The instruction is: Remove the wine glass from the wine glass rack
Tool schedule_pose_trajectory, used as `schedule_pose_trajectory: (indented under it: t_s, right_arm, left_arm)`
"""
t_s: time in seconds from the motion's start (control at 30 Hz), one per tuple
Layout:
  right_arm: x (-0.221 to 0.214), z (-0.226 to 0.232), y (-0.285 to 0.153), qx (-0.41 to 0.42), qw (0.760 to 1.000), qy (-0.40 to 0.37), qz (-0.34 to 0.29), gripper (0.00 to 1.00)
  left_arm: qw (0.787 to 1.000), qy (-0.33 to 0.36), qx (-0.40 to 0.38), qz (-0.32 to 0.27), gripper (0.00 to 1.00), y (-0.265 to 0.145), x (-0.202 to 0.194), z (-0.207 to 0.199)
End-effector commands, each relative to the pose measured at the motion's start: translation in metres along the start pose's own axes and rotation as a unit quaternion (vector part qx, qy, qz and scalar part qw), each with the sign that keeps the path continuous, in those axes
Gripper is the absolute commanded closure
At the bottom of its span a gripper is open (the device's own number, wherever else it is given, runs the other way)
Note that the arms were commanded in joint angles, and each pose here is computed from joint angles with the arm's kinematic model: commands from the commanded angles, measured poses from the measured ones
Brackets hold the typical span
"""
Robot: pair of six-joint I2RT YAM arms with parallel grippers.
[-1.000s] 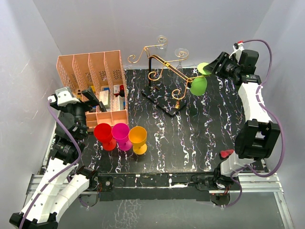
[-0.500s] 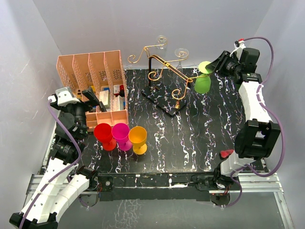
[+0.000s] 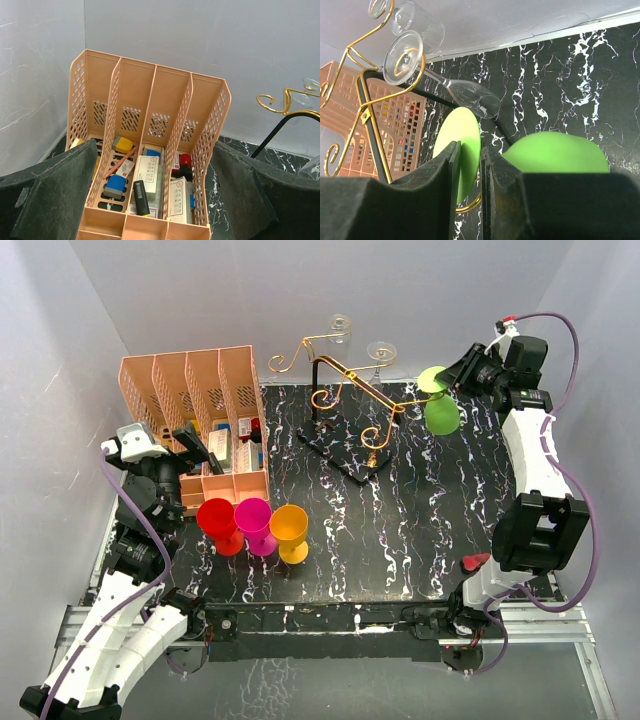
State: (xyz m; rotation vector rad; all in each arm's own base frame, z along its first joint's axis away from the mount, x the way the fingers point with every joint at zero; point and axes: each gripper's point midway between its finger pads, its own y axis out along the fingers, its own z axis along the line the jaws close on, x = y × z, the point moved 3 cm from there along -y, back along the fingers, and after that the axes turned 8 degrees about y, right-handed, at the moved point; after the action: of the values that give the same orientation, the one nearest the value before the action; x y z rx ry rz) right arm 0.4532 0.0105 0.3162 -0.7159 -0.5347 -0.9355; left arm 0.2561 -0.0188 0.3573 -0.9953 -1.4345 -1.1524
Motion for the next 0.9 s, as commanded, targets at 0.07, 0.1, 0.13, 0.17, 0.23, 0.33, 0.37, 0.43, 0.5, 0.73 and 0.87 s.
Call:
schedule_pose_trajectory:
  t_s: [0.07, 0.1, 0.13, 0.17, 0.23, 0.33, 0.37, 0.43, 0.5, 0.73, 0.87]
  right_arm:
    - [0.019, 0.007, -0.005, -0.011, 1.000, -0.008, -0.026, 0.82]
    - [0.019, 0.009, -0.005, -0.011, 1.000, 0.000, -0.028, 0.83]
    - [0.019, 0.010, -0.005, -0.011, 0.999, 0.012, -0.028, 0.84]
    - [0.019, 0.011, -0.005, -0.012, 0.999, 0.033, -0.029, 0.86]
    - [0.019, 0.013, -0.004, -0.013, 0.997, 0.072, -0.031, 0.88]
    - [0.019, 0.016, -0.001, -0.011, 0.991, 0.133, -0.029, 0.92]
    - [0.019, 0.016, 0.000, -0.012, 0.988, 0.154, -0.029, 0.92]
    - [0.020, 0.018, -0.001, -0.014, 0.981, 0.190, -0.032, 0.92]
    - [0.020, 0.019, -0.002, -0.018, 0.974, 0.221, -0.038, 0.92]
    - [0.023, 0.011, -0.016, -0.068, 0.955, 0.274, -0.086, 0.92]
    - [0.022, 0.014, -0.025, -0.070, 0.952, 0.281, -0.097, 0.92]
  left_arm:
    - [1.000, -0.006, -0.008, -0.011, 0.03, 0.000, 0.005, -0.003]
    - [1.000, -0.006, -0.008, -0.010, 0.03, 0.000, 0.004, -0.003]
    - [1.000, -0.006, -0.008, -0.010, 0.03, 0.000, 0.004, -0.003]
    - [1.000, -0.006, -0.008, -0.010, 0.03, 0.000, 0.004, -0.003]
    - [1.000, -0.006, -0.009, -0.010, 0.03, 0.000, 0.004, -0.004]
    - [1.000, -0.005, -0.008, -0.009, 0.03, 0.000, 0.004, -0.003]
    - [1.000, -0.005, -0.008, -0.009, 0.03, 0.000, 0.004, -0.003]
    - [1.000, -0.005, -0.007, -0.010, 0.03, 0.000, 0.004, -0.003]
    - [1.000, -0.005, -0.007, -0.011, 0.03, -0.001, 0.005, -0.002]
    - [1.000, -0.006, -0.006, -0.013, 0.03, -0.002, 0.006, -0.002]
    - [1.000, -0.006, -0.007, -0.013, 0.03, -0.002, 0.006, -0.002]
